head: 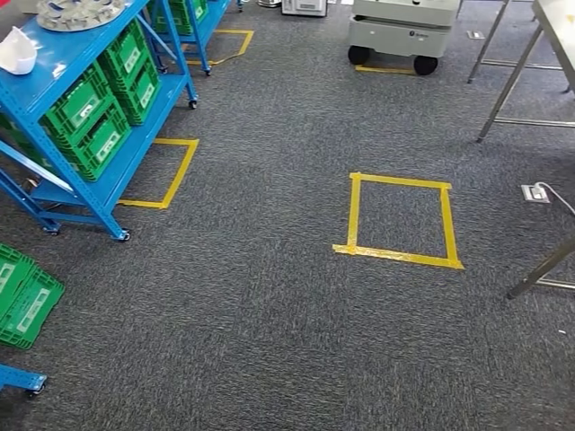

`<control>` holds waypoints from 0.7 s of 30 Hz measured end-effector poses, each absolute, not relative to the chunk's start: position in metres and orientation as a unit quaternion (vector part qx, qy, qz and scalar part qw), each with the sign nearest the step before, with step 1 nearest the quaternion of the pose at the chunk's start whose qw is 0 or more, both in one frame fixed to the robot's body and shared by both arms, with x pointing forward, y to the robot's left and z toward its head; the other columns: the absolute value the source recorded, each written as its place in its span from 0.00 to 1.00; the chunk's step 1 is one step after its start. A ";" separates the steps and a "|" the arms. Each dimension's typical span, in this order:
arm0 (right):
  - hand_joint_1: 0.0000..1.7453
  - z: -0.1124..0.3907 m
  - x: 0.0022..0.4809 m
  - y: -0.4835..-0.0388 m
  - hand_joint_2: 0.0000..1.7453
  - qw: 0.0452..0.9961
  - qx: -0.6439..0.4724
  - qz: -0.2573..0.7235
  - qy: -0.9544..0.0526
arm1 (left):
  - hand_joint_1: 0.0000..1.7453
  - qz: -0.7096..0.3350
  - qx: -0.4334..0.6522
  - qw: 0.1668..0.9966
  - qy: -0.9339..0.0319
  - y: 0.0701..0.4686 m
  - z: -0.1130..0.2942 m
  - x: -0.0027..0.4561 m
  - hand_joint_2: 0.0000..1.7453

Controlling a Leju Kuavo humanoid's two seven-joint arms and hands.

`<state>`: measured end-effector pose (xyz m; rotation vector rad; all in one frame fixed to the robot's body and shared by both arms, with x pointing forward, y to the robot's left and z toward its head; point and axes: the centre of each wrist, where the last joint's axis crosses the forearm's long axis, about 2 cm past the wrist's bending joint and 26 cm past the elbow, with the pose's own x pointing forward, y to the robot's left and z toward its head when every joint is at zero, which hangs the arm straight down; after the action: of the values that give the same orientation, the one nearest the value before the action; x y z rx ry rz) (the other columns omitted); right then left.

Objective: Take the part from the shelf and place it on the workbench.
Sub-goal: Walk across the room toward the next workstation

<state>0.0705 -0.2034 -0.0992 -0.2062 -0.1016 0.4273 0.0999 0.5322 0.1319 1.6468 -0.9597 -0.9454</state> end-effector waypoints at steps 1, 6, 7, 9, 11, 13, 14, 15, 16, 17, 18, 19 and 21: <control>0.00 -0.099 0.071 -0.203 0.00 0.971 -0.102 0.212 -0.050 | 0.00 -0.389 0.678 0.484 -0.395 0.533 0.132 0.101 0.00; 0.00 -0.099 0.072 -0.204 0.00 0.971 -0.101 0.211 -0.051 | 0.00 -0.395 0.674 0.485 -0.393 0.533 0.129 0.101 0.00; 0.00 -0.099 0.071 -0.204 0.00 0.971 -0.101 0.210 -0.050 | 0.00 -0.396 0.673 0.486 -0.392 0.532 0.129 0.100 0.00; 0.00 -0.100 0.070 -0.205 0.00 0.971 -0.100 0.210 -0.048 | 0.00 -0.397 0.672 0.488 -0.391 0.531 0.128 0.100 0.00; 0.00 -0.100 0.067 -0.205 0.00 0.972 -0.099 0.209 -0.045 | 0.00 -0.398 0.670 0.490 -0.392 0.528 0.126 0.100 0.00; 0.00 -0.100 0.066 -0.206 0.00 0.972 -0.099 0.209 -0.043 | 0.00 -0.398 0.668 0.493 -0.392 0.525 0.124 0.100 0.00; 0.00 -0.101 0.065 -0.206 0.00 0.972 -0.098 0.209 -0.042 | 0.00 -0.397 0.667 0.494 -0.391 0.523 0.123 0.100 0.00; 0.00 -0.101 0.065 -0.207 0.00 0.972 -0.098 0.209 -0.042 | 0.00 -0.397 0.667 0.495 -0.391 0.521 0.123 0.100 0.00; 0.00 -0.101 0.065 -0.207 0.00 0.972 -0.098 0.209 -0.042 | 0.00 -0.396 0.667 0.495 -0.391 0.519 0.123 0.100 0.00; 0.00 -0.101 0.065 -0.208 0.00 0.972 -0.097 0.209 -0.041 | 0.00 -0.395 0.668 0.496 -0.390 0.517 0.123 0.101 0.00; 0.00 -0.101 0.065 -0.209 0.00 0.972 -0.097 0.209 -0.041 | 0.00 -0.393 0.669 0.496 -0.389 0.515 0.123 0.101 0.00; 0.00 -0.101 0.066 -0.210 0.00 0.972 -0.097 0.209 -0.041 | 0.00 -0.392 0.670 0.497 -0.388 0.512 0.122 0.101 0.00; 0.00 -0.101 0.067 -0.212 0.00 0.973 -0.096 0.208 -0.042 | 0.00 -0.390 0.670 0.500 -0.385 0.506 0.121 0.101 0.00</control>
<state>0.0669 -0.2124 -0.1014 -0.1947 -0.0841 0.4191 0.1012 0.5065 0.1209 1.6209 -0.9314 -0.9434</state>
